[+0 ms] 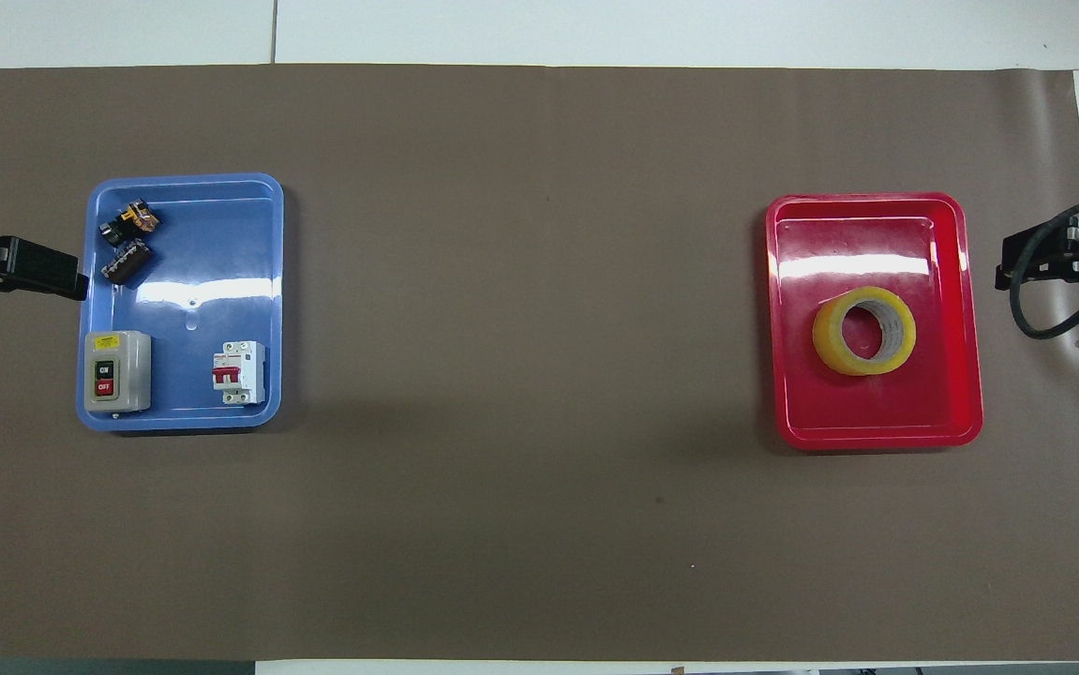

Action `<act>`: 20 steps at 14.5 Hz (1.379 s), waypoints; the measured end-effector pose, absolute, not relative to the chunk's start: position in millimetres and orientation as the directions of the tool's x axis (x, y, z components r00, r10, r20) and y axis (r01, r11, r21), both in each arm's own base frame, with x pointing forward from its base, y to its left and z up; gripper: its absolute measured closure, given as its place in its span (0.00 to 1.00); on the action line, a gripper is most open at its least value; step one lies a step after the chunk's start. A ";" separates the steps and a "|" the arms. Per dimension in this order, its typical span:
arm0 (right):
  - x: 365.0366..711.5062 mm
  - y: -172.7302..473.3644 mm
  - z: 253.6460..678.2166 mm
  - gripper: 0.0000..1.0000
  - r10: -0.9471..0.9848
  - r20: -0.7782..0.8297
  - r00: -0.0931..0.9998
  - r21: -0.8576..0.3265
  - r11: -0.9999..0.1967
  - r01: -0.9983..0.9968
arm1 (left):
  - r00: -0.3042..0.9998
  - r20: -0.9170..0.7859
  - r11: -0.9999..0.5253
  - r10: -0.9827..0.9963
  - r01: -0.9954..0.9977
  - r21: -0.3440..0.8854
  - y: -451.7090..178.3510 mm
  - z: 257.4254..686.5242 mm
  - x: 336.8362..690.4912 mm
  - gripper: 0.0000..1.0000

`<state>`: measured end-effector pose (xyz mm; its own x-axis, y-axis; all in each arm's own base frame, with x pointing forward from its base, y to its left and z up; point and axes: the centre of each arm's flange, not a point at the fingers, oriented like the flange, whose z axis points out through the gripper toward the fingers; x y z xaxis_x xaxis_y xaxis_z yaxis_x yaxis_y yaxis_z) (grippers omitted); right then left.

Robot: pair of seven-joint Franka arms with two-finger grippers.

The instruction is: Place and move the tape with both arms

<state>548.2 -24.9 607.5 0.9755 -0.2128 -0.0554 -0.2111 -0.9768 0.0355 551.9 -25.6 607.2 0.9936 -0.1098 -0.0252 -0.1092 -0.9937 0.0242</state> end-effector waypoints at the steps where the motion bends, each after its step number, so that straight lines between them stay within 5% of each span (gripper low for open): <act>1: 548.3 -21.5 607.9 0.00 -0.207 -0.055 0.977 0.035 -0.978 -0.205 | 0.994 -0.025 -0.994 -0.110 -0.109 0.024 -25.6 607.3 551.8 0.00; 20: 545.1 -4.8 634.0 0.00 -0.146 -0.040 0.988 0.035 -0.989 -0.145 | 0.993 -0.025 -0.993 -0.112 -0.112 0.024 -25.7 607.5 551.6 0.00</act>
